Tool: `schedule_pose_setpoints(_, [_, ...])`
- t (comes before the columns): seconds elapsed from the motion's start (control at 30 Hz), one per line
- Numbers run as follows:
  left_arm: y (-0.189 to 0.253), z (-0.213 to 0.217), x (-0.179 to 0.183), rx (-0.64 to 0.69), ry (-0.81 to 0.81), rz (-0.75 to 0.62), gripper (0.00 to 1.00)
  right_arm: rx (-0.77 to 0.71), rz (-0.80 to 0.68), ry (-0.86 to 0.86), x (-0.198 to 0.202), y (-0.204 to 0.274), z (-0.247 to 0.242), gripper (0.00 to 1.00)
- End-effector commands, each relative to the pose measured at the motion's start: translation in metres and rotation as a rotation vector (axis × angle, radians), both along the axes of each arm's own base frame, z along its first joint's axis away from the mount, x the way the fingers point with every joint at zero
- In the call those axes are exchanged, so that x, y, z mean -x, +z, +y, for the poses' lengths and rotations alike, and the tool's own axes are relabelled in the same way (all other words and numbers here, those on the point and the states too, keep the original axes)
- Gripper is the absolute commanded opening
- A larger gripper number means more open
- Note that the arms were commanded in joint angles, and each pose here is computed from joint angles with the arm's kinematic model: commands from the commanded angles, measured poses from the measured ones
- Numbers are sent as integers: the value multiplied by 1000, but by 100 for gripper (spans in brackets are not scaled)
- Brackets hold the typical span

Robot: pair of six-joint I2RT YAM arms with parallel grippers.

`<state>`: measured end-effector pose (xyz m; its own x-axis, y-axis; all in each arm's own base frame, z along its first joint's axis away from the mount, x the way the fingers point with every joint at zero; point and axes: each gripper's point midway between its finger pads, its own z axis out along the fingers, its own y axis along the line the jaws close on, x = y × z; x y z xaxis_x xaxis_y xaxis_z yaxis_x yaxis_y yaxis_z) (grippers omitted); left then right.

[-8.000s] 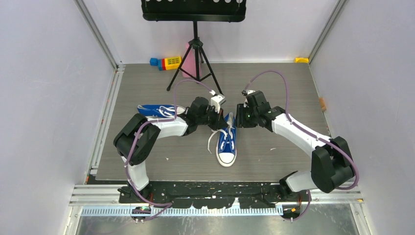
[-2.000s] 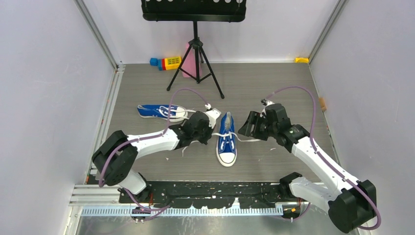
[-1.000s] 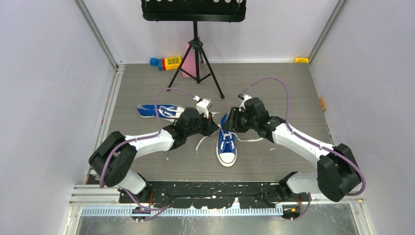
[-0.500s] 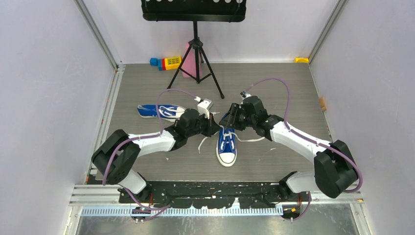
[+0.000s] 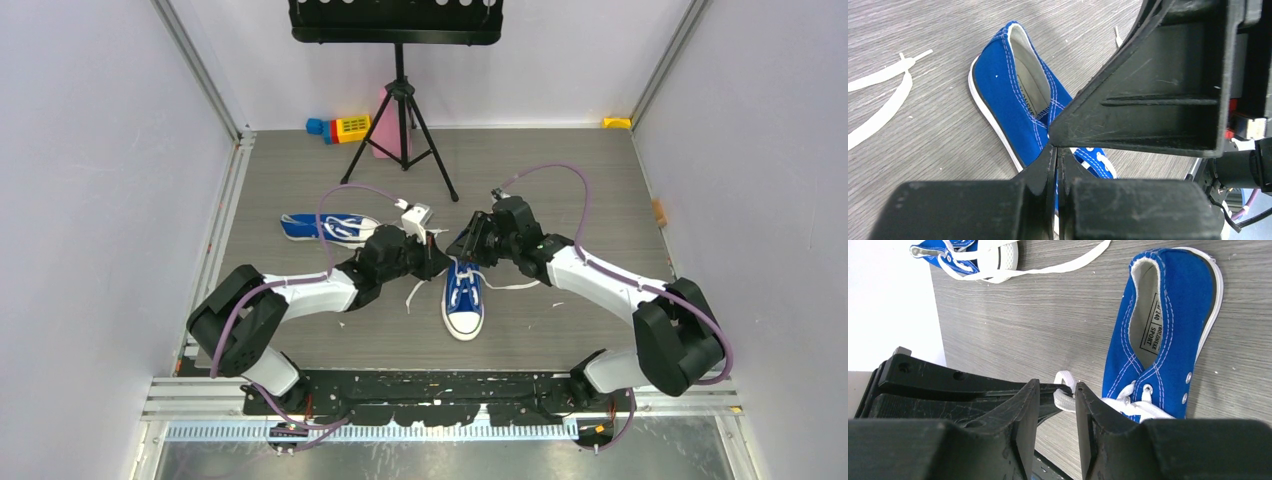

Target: Tie the shoes

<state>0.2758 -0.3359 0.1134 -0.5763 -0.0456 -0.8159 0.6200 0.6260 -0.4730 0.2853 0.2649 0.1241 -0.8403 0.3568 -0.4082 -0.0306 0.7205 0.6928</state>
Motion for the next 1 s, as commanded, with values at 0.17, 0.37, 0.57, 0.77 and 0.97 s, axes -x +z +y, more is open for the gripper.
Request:
schedule_pose_setpoints(0.17, [24,-7,-6,95,1,-51,0,-61,-4,-44,-7,11,7,30])
schedule_pose_setpoints(0.37, [20,-6,-8,87,13,-46,0,-63,23,-67,-4,11,4,1])
schedule_pose_setpoints(0.57, [15,2,-4,44,23,-31,35,-26,21,-102,-7,10,-4,0])
schedule_pose_setpoints(0.77, [10,10,2,-6,18,-83,56,-30,40,-103,-10,10,0,0])
schedule_pose_setpoints(0.97, [7,-5,2,-60,13,-142,72,-44,49,-98,-9,14,3,0])
